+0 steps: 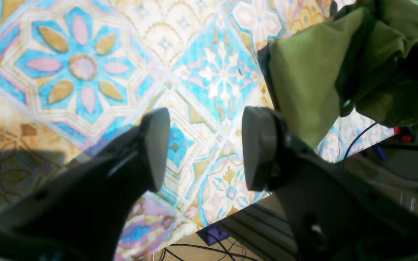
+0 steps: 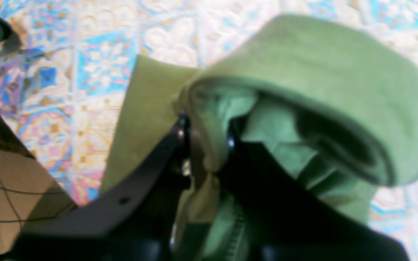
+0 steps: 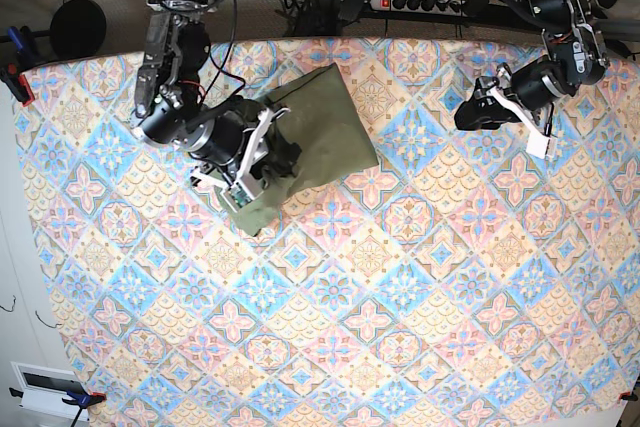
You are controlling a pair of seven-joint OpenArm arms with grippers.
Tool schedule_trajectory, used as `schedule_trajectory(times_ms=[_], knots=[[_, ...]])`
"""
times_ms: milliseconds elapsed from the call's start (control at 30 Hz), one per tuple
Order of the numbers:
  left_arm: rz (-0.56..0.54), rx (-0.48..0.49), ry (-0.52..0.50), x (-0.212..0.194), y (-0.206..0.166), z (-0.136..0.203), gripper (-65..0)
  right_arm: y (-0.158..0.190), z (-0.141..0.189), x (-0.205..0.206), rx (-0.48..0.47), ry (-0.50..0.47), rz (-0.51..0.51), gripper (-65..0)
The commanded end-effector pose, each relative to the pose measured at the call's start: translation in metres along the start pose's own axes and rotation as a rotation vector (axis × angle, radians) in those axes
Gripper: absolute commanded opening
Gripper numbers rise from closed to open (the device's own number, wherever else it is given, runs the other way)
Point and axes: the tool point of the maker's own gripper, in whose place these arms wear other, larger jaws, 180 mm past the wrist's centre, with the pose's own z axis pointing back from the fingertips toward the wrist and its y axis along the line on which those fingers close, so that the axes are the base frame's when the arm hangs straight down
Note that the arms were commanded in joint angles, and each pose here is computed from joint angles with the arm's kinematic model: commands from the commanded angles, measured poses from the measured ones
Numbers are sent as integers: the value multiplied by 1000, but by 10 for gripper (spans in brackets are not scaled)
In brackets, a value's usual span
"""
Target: Layout the t-shirt on the table in an organized manner, then fold the t-shirt properly
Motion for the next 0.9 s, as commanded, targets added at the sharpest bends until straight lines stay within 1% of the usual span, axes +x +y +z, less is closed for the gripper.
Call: schedule_trajectory(times_ms=[0,167,233,333,400,467,533,600,767,867], knots=[[-22,-12,-30,11,-3,4,-333,8,0,15,24,-54,16,-648],[-15,-17,-33,10,-5,2,-333,18,-6,17,47,-44,42,-646],[-6,-21,-34,8,-5,1,-333,22,-10,15,65,-34,44,-628],[-4,-23,-35,8,-6,0,-333,34,-19,8,109,-2,54,-557],[-5,-23,-36,9,-6,0,-333,37,-22,-2,125,35,68,-484],[-5,-23,-36,9,-6,0,-333,42,-24,-10,149,71,105,-425],[-5,-23,-36,9,-6,0,-333,45,-24,-14,166,103,165,-390],[-5,-23,-36,9,-6,0,-333,46,-25,-13,177,119,218,-384],[-5,-22,-35,8,-6,0,-333,50,-20,-24,196,166,288,-382],[-4,-22,-35,8,-6,0,-333,43,-10,-18,171,153,333,-382]])
